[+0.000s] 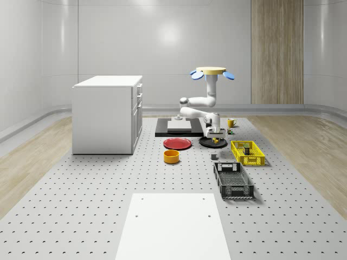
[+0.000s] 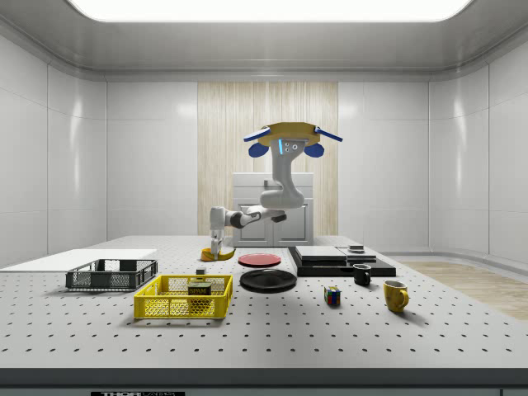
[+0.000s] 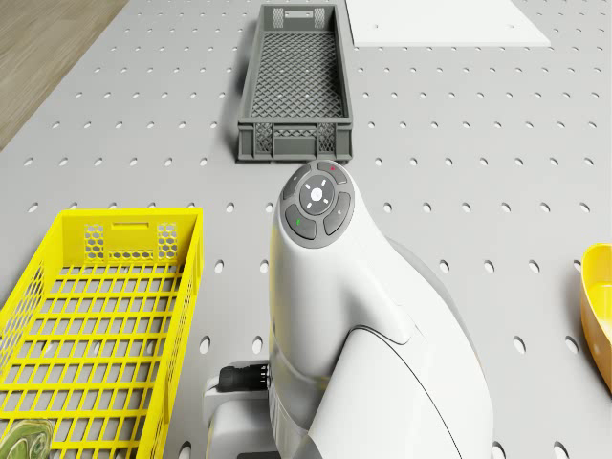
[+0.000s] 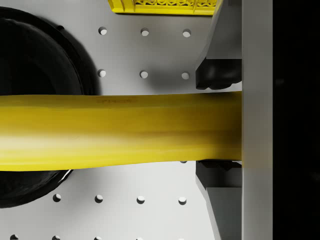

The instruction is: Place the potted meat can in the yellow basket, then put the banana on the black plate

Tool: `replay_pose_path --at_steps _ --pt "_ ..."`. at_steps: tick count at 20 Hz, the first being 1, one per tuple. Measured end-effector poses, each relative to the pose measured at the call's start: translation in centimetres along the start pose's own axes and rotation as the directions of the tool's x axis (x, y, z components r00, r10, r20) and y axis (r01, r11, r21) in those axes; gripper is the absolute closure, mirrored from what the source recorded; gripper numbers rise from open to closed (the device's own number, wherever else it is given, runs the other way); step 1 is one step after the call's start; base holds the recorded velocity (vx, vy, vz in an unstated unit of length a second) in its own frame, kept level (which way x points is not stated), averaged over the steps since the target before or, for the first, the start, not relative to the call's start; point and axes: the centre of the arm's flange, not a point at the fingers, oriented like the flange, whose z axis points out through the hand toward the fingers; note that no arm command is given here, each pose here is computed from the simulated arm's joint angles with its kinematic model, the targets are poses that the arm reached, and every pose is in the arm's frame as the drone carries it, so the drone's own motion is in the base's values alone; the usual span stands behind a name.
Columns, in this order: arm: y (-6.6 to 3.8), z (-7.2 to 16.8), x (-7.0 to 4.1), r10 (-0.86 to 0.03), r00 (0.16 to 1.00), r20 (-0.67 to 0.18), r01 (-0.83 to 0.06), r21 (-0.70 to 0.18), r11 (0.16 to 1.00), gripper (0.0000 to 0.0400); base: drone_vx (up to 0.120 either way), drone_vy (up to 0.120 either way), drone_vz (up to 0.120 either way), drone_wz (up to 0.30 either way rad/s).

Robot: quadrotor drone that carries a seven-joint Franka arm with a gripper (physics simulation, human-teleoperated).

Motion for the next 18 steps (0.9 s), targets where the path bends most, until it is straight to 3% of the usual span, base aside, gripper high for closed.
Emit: replay_pose_path --at_steps 12,18 --pt "0.0 0.0 0.0 0.0 1.0 0.0 0.0 0.0 1.0 0.0207 -0.12 0.02 0.0 0.0" --pt "0.0 0.0 0.0 0.0 1.0 0.0 0.0 0.0 1.0 0.0207 -0.12 0.0 -0.1 0.0"
